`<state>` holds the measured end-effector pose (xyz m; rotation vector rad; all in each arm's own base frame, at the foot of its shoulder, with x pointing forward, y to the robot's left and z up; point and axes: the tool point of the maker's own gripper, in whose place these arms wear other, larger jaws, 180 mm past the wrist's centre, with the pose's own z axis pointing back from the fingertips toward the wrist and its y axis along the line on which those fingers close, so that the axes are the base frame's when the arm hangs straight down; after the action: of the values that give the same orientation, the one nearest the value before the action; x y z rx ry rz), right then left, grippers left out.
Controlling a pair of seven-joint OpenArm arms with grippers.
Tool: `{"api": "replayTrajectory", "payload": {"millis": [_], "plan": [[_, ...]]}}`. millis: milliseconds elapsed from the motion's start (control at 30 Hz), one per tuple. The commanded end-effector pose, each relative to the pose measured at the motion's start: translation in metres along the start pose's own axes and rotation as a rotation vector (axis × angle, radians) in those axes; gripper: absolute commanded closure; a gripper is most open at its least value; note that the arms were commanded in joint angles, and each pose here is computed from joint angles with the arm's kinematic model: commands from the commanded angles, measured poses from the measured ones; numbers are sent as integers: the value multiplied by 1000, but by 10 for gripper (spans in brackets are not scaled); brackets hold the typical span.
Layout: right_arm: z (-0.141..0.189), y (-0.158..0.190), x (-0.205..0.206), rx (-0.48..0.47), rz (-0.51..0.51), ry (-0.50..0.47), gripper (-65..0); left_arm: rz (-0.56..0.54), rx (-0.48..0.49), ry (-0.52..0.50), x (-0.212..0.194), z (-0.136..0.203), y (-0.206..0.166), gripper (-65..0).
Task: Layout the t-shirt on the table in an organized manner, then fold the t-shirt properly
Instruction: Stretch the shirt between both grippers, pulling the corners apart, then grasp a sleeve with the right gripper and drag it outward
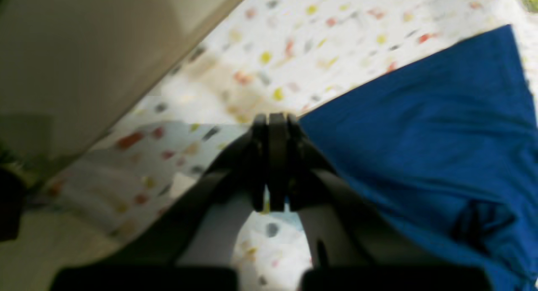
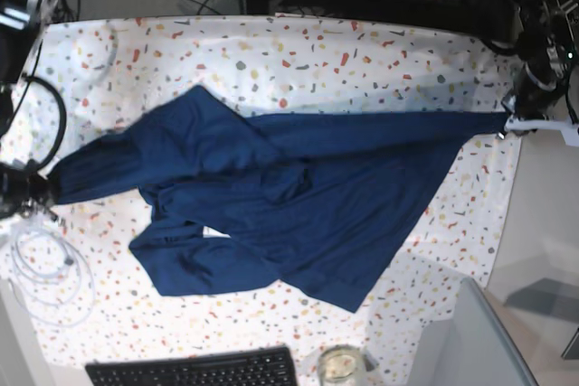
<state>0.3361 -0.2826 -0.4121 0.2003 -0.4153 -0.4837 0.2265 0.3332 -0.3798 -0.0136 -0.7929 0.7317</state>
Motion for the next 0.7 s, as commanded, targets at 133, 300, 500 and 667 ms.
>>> {"api": "replayTrajectory", "payload": {"millis": [133, 300, 500, 667], "plan": [[-30, -6, 10, -51, 16, 45, -71, -12, -11, -20, 6, 1, -4, 0], [-26, -3, 11, -25, 110, -43, -393, -13, 8, 12, -4, -3, 3, 0], [14, -20, -19, 19, 128, -209, -467, -12, 17, 23, -8, -4, 8, 0], [10, 0, -118, 119, 274, -59, -467, -10, 17, 25, -9, -4, 7, 0]]}}
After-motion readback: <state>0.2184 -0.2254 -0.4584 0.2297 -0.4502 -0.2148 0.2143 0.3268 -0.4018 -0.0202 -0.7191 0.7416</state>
